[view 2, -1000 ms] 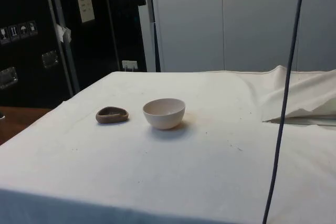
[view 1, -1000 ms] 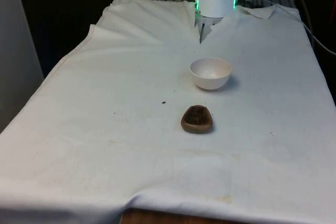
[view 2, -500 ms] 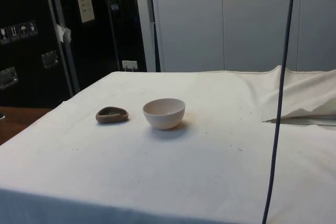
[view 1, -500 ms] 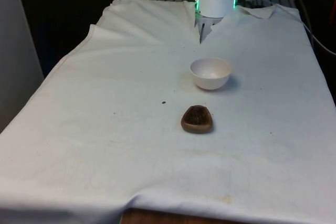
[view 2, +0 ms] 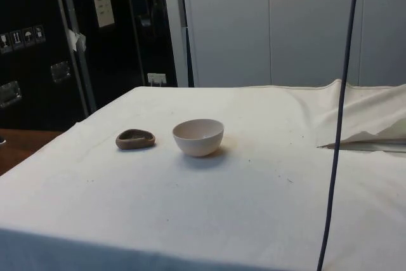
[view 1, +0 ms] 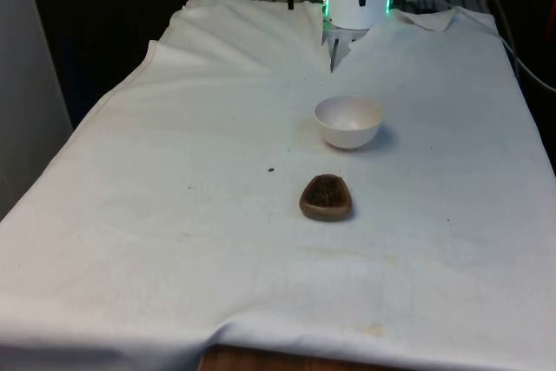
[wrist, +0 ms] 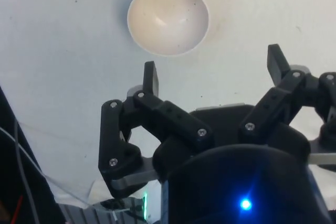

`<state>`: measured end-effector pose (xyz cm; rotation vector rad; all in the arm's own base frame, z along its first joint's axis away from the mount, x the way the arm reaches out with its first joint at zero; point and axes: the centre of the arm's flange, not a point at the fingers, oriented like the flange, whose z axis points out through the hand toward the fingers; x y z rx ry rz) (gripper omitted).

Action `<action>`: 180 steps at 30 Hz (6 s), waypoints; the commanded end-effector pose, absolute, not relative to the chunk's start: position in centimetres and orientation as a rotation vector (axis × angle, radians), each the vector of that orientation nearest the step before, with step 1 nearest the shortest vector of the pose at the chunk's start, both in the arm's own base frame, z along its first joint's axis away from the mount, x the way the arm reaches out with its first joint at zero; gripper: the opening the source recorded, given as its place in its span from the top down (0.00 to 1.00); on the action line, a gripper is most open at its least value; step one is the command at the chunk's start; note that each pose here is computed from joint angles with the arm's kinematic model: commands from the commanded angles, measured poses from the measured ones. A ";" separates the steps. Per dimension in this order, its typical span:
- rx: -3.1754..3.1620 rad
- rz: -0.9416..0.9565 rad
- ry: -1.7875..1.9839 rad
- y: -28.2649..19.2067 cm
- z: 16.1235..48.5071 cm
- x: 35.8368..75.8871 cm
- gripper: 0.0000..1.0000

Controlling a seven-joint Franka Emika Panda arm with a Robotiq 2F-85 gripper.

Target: Pour the coffee beans from the cup into the bowl.

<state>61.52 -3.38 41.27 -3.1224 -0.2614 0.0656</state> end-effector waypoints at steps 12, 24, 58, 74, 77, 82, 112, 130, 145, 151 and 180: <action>-3.119 0.080 -0.423 -3.1 37.6 62.1 0.00; -3.108 0.046 -0.558 -3.3 35.9 62.9 0.00; -3.090 -0.244 -0.878 -4.1 32.8 63.6 0.00; -3.038 -0.220 -1.077 -4.1 29.0 63.8 0.00; -3.024 -0.206 -1.110 -4.1 28.5 63.9 0.00; -3.010 -0.201 -1.148 -4.1 28.0 64.4 0.00; -2.917 -0.208 -1.414 -3.9 25.0 69.5 0.00; -2.829 -0.178 -1.592 -3.8 22.7 70.5 0.00; -2.776 -0.170 -1.708 -3.8 21.6 72.4 0.00; -2.704 -0.149 -1.806 -3.6 20.5 72.4 0.00; -2.521 -0.087 -2.040 -3.6 18.1 73.7 0.00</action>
